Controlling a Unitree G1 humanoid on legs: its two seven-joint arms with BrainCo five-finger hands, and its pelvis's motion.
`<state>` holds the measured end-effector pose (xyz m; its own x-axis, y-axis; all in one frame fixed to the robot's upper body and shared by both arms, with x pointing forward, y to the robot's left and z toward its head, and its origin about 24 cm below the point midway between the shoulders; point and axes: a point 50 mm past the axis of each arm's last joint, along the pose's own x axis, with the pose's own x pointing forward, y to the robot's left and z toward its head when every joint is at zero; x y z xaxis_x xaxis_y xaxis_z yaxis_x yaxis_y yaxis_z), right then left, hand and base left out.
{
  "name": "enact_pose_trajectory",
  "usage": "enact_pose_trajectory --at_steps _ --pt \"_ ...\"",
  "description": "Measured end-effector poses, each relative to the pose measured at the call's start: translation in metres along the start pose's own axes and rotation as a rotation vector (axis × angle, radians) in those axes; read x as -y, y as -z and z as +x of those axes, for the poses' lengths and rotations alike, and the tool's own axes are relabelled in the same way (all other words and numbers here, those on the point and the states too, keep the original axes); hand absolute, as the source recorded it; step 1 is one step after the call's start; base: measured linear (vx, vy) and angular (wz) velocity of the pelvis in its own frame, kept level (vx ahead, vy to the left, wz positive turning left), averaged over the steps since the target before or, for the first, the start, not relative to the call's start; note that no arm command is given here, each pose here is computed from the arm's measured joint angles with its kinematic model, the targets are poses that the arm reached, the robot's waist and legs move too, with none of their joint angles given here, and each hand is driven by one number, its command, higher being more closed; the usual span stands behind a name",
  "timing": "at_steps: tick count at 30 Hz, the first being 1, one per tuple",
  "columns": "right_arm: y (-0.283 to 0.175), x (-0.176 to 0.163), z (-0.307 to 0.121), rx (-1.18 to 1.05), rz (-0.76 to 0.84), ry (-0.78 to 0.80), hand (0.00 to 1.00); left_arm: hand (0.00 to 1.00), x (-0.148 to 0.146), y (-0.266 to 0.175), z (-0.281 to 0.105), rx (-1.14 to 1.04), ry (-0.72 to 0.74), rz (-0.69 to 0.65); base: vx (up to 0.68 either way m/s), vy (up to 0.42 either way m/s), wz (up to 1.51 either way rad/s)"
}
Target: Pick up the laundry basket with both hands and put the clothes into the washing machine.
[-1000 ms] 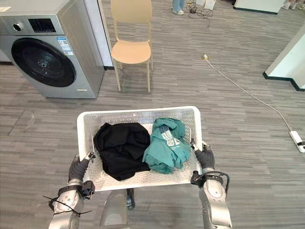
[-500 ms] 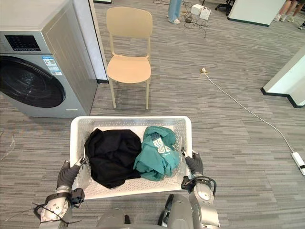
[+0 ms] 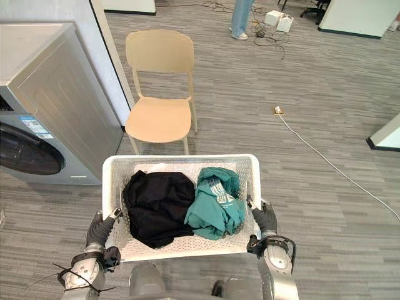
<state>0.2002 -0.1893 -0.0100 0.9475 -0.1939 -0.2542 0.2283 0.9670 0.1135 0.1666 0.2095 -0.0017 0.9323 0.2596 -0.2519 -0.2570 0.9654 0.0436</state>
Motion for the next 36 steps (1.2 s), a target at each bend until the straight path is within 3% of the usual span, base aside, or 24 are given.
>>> enact_pose_trajectory --at_steps 10,16,26,36 --pt "-0.026 -0.021 0.024 0.098 0.019 -0.060 1.00 1.00 -0.006 -0.022 0.015 0.098 -0.058 -0.031 0.53 0.248 0.14" --pt "-0.012 -0.026 0.015 0.069 0.067 -0.044 1.00 1.00 -0.016 -0.028 0.010 0.130 -0.057 0.034 0.39 0.210 0.30" --pt "0.010 -0.005 -0.007 -0.009 0.046 0.022 1.00 1.00 -0.004 -0.012 0.002 0.059 0.000 0.051 0.38 0.023 0.21" --pt "-0.003 0.004 -0.001 0.035 0.009 0.039 1.00 1.00 0.008 -0.012 0.005 0.066 0.021 0.016 0.36 0.079 -0.17"
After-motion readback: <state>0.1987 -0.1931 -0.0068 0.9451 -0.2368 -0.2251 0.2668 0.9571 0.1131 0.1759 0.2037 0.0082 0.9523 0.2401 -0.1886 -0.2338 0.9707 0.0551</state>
